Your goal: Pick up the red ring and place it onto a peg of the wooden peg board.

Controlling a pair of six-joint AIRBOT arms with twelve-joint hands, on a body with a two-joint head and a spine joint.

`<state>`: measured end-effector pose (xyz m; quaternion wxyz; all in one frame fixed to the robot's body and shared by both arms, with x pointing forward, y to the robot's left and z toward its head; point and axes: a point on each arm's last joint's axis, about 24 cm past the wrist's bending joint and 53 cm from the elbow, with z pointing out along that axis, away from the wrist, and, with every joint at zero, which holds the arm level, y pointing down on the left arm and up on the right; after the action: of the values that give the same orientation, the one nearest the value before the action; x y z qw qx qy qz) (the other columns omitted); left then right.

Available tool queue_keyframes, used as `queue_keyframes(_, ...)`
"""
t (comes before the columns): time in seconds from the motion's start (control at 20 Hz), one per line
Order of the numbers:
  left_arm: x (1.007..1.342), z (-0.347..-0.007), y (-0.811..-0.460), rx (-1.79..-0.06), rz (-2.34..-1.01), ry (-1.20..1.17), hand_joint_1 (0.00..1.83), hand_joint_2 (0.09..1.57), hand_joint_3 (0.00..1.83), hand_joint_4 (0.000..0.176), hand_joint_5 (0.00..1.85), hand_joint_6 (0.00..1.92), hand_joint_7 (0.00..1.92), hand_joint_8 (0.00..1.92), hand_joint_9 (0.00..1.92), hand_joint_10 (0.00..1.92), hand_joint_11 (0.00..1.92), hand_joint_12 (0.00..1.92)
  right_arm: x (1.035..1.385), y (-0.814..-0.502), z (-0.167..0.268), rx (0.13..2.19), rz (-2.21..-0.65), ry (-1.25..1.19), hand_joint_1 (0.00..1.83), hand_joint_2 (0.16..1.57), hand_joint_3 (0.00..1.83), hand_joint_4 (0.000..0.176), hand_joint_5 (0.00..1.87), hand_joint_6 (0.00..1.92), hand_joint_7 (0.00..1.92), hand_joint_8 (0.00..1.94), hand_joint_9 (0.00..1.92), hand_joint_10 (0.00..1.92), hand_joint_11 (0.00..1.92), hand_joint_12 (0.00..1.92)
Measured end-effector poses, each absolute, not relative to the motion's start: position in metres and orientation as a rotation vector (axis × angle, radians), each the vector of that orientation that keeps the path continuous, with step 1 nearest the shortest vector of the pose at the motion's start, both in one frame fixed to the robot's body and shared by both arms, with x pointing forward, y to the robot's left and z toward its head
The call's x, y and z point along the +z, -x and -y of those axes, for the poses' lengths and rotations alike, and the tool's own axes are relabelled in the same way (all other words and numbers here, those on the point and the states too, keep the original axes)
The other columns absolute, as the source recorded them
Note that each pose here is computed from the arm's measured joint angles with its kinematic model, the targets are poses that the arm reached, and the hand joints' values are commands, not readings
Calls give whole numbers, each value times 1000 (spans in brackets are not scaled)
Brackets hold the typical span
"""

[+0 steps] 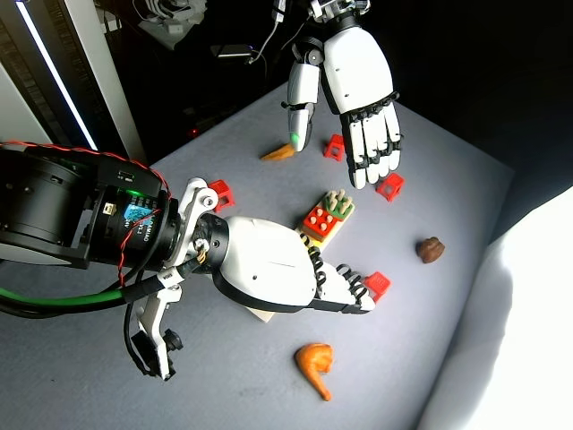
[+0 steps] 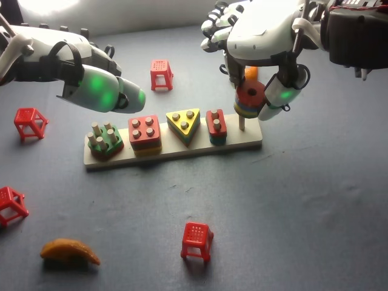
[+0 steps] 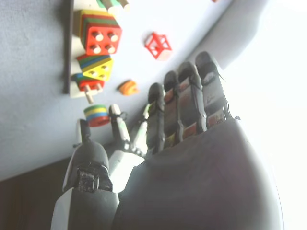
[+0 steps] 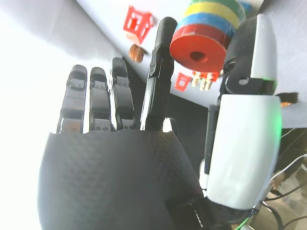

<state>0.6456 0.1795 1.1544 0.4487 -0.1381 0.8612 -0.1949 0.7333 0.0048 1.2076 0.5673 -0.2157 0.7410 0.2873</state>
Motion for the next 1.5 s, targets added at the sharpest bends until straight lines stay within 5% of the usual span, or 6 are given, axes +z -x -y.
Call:
queue_keyframes(0.45, 1154, -179, -646, -483, -2131, 341, 0, 1284, 0, 0, 225, 1, 210, 2, 162, 0, 0, 295, 1198, -722, -14, 686, -1765, 546, 1104, 989, 1, 176, 1280, 470, 268, 2, 68, 5, 0, 0)
queue_keyframes(0.65, 1154, -179, -646, -481, -2131, 342, 0, 1277, 0, 0, 240, 2, 219, 1, 161, 2, 0, 278, 1198, -722, -15, 674, -1751, 558, 1122, 981, 0, 135, 1312, 417, 308, 10, 146, 15, 0, 0)
queue_keyframes(0.75, 1154, -179, -646, -482, -2131, 341, 0, 1277, 0, 0, 234, 1, 213, 1, 162, 1, 0, 293, 1199, -722, -15, 668, -1743, 564, 1099, 997, 1, 173, 1251, 526, 339, 1, 173, 7, 0, 0)
queue_keyframes(1.05, 1154, -179, -646, -481, -2131, 342, 0, 1277, 0, 0, 247, 4, 230, 4, 179, 5, 0, 334, 1197, -722, -22, 666, -1726, 578, 1109, 998, 0, 145, 1258, 514, 390, 0, 213, 6, 0, 0)
queue_keyframes(1.15, 1154, -179, -646, -481, -2131, 342, 0, 1277, 0, 0, 229, 1, 218, 0, 173, 0, 0, 325, 1197, -725, -21, 654, -1712, 579, 1100, 998, 0, 173, 1256, 513, 418, 9, 237, 13, 0, 0)
queue_keyframes(1.5, 1154, -179, -646, -482, -2131, 342, 0, 1276, 0, 0, 234, 2, 227, 3, 173, 1, 0, 322, 1194, -731, -18, 644, -1712, 565, 1102, 996, 0, 174, 1263, 499, 467, 2, 270, 7, 0, 0)
